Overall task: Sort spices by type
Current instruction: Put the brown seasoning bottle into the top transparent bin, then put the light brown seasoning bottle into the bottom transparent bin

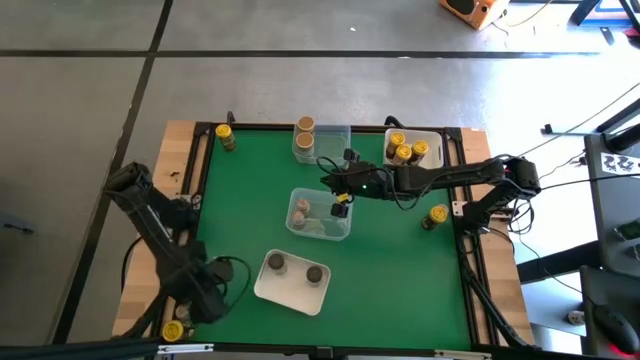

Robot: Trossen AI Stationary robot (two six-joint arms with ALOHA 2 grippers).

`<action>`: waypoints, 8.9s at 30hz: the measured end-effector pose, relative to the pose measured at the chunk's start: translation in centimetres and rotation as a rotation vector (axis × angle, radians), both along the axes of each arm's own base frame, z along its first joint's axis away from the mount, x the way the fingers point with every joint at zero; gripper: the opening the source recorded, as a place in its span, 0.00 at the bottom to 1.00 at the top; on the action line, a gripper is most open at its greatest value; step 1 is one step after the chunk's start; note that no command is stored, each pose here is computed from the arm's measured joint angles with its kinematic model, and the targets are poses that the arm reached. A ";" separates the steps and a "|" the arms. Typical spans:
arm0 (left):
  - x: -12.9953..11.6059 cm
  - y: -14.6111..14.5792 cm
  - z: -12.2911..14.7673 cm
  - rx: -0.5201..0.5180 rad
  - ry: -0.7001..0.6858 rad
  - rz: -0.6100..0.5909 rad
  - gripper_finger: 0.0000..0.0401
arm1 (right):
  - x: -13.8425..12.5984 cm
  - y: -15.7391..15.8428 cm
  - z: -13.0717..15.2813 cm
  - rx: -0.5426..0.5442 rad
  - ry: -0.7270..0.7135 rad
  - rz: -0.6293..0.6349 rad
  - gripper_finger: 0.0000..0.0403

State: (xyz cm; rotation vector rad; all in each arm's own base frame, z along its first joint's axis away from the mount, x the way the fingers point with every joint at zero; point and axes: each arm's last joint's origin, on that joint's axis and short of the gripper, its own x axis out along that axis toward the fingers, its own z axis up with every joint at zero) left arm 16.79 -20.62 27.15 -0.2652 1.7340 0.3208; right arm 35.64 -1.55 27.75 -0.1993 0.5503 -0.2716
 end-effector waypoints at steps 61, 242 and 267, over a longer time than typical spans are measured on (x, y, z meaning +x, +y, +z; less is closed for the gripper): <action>-6.0 -3.9 -5.9 0.115 -0.004 -0.179 0.69 | 0.1 0.4 -0.2 0.057 -0.002 0.048 0.05; 3.9 1.7 4.0 0.095 -0.177 0.296 0.87 | -9.5 -1.3 0.8 -0.161 -0.194 0.034 0.05; -1.0 -2.5 -6.0 -0.138 0.301 0.479 0.36 | -9.4 -1.3 0.9 -0.151 -0.204 0.028 0.05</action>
